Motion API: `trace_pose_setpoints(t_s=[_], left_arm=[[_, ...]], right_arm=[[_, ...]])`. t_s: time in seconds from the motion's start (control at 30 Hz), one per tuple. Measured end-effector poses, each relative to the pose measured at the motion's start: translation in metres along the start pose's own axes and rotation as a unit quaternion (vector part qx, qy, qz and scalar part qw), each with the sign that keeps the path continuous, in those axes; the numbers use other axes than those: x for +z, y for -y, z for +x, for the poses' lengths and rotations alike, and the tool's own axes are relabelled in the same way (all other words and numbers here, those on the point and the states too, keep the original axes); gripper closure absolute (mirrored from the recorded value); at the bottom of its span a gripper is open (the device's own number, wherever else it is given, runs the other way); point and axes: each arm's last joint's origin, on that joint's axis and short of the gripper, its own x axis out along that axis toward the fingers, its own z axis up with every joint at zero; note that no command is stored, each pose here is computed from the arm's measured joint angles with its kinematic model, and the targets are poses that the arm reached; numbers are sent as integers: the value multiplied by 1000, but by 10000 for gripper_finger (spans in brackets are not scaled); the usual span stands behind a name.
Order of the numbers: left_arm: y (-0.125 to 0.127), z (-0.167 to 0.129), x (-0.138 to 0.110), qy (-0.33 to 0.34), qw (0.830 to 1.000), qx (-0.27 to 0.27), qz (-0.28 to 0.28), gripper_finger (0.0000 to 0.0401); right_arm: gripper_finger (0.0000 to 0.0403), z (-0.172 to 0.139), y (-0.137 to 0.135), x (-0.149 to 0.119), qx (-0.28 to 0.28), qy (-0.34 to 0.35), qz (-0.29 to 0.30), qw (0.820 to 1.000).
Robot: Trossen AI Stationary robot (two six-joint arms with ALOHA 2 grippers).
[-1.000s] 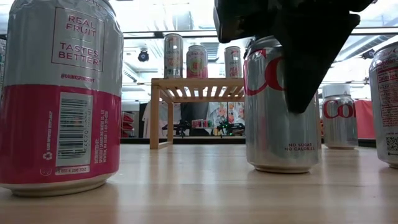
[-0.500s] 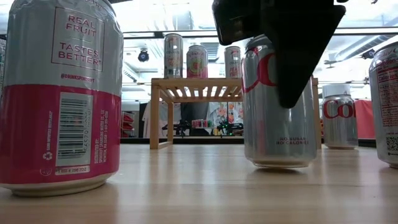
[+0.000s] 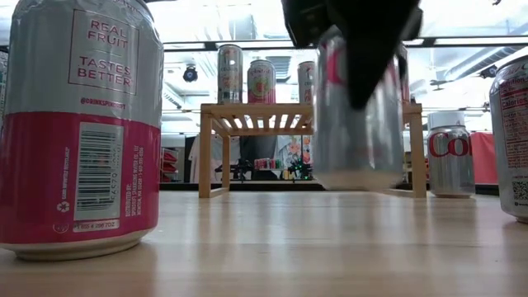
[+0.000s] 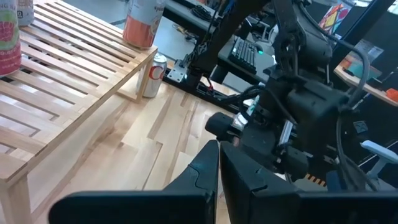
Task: Place canned beverage on shelf
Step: Put the bottom center silver soda can on the shelf
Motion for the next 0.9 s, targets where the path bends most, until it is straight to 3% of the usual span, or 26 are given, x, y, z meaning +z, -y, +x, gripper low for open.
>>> trace_pose_setpoints(t_s=[0.27,0.47,0.63,0.8,0.9], left_arm=[[1,0,2,11,1000,-6,-2,401],[2,-1,4,18,1000,-10,-4,401],[2,-3,5,23,1000,-12,-5,401],[2,-3,5,24,1000,-13,-5,401],[2,-3,5,24,1000,-13,-5,401]], right_arm=[[107,-51,18,17,33,61,47,996],[107,-100,21,47,59,142,21,988],[107,-135,36,58,-18,166,4,986],[107,-168,67,64,-99,170,29,980],[107,-181,86,71,-120,174,44,976]])
